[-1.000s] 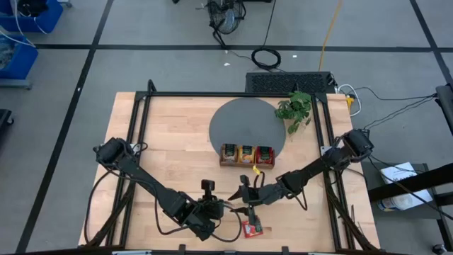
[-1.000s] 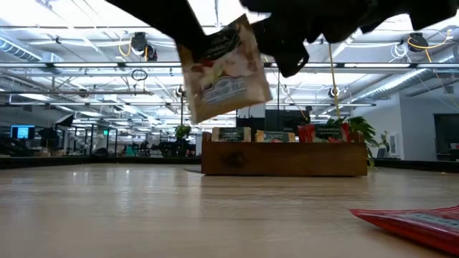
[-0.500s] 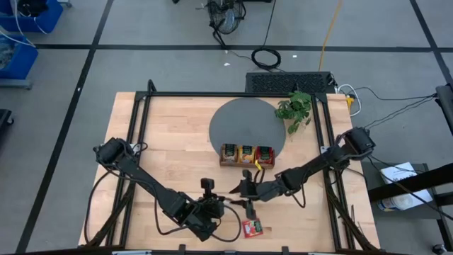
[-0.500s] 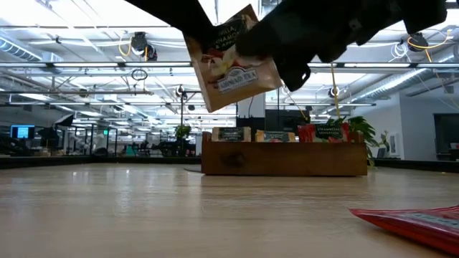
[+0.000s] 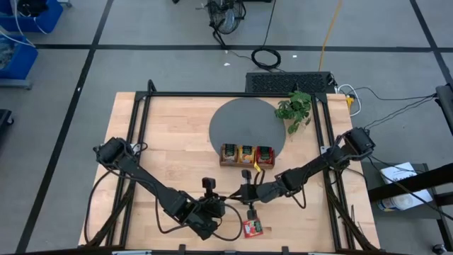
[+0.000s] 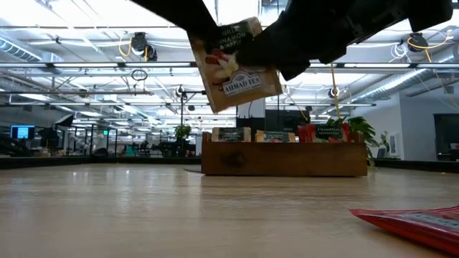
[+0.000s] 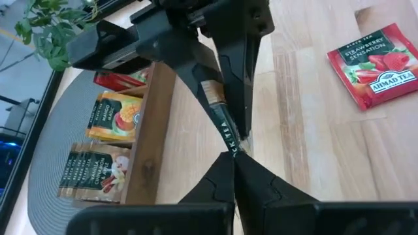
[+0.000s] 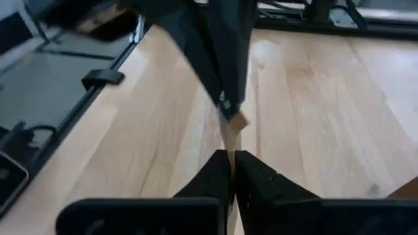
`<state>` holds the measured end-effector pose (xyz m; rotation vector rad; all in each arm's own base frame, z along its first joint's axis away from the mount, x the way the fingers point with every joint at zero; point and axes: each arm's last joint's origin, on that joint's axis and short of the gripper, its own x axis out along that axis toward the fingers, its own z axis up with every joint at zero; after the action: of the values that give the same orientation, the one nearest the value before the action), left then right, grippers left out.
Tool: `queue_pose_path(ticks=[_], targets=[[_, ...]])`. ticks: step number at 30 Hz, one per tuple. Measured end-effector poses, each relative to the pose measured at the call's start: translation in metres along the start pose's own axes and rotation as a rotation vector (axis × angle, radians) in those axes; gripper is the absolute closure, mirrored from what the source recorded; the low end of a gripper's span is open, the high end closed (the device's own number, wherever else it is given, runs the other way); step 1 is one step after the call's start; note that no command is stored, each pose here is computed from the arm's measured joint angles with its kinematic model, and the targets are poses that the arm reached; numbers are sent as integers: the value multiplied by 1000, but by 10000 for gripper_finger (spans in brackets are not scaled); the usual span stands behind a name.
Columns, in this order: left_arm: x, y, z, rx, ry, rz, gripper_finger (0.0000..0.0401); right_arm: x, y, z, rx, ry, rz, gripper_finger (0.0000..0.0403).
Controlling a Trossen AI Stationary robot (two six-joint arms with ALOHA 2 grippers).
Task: Pick & Place Tea
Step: Put the brown tea bag into the left wooden organizer
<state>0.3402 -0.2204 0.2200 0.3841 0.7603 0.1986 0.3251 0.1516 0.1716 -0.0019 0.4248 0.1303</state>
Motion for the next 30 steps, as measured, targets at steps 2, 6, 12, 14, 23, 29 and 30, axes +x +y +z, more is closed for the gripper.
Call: queue_pose_path(ticks=[2, 6, 12, 14, 23, 29, 30], targets=[[-4, 0, 1, -4, -10, -7, 387, -1, 2, -1, -44, 11, 3, 394], [-17, 6, 6, -47, -39, -20, 352, -5, 1, -20, -130, 53, -26, 400], [-27, 7, 9, -108, -62, -43, 269, -15, -1, -42, -197, 2, -59, 401], [-27, 5, 11, -135, -73, -65, 239, -19, 2, -45, -219, -59, -73, 402], [0, 12, 17, -191, -57, -160, 144, -30, 20, -42, -365, -153, -125, 402], [9, 22, 20, -213, -52, -177, 133, -30, 21, -42, -366, -155, -120, 402], [11, 24, 20, -211, -49, -173, 137, -30, 21, -42, -366, -156, -119, 402]])
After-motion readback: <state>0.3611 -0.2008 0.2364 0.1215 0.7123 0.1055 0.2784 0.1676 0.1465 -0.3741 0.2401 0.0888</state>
